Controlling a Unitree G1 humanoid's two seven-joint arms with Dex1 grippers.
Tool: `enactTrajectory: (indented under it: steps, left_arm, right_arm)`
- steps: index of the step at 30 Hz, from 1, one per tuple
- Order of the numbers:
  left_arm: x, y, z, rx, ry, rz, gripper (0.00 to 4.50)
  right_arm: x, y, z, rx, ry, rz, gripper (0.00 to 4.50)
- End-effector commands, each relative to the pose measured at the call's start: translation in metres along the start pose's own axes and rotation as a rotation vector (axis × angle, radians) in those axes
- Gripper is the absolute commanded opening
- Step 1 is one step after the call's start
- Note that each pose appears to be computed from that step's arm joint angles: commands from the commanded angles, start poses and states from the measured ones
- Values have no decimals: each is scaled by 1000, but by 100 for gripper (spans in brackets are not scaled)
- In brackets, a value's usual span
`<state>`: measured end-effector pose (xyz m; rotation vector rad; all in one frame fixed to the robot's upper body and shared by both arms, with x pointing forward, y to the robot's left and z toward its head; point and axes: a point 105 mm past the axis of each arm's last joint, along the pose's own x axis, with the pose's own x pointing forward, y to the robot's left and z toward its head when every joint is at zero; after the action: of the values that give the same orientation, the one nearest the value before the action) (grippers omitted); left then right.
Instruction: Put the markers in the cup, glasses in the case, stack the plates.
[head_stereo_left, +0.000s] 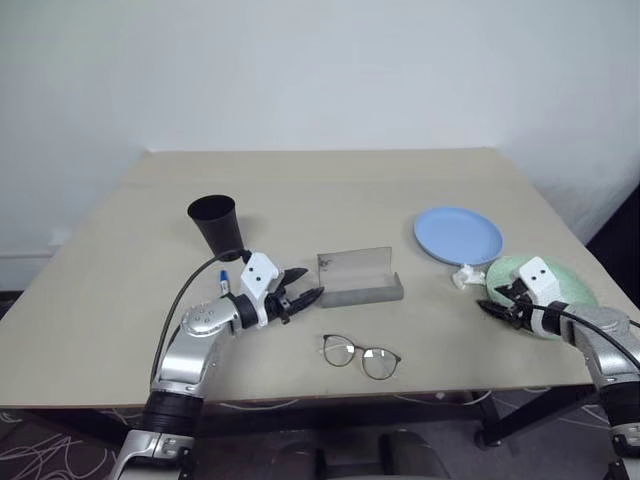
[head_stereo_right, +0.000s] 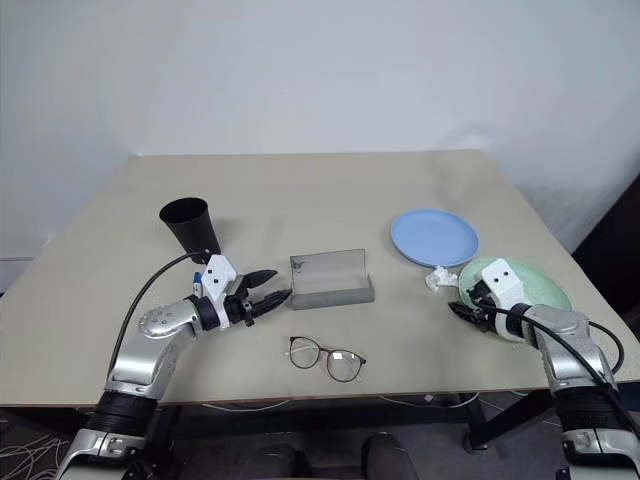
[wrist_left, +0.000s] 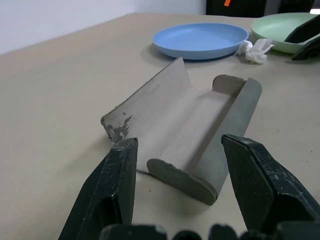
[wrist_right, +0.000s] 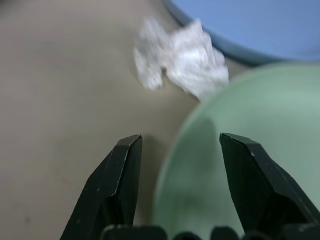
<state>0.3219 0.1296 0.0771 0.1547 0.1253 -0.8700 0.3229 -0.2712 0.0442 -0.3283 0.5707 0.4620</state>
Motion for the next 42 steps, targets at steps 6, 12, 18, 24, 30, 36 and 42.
enactTrajectory:
  steps: [6,12,18,24,30,36,42]
  left_arm:
    - [6,-9,19,36,-57,-62,277]
    - [6,-21,25,18,-70,-147,280]
    - [3,-41,27,-2,-54,-258,280]
    - [4,-45,28,5,-50,-269,280]
    - [7,-46,29,7,-56,-272,280]
    - [13,-49,31,11,-65,-282,280]
    - [14,-49,33,17,-66,-289,280]
  right_arm:
    - [-4,-2,13,-20,69,-93,268]
    - [-7,-6,15,-25,99,-120,140]
    - [-8,-7,19,-34,102,-125,3]
    - [-10,-13,22,-59,103,-145,3]
    - [-17,-43,29,-111,143,-271,3]
    - [-16,-78,46,-139,118,-395,3]
    - [-6,-87,89,-204,-26,-402,3]
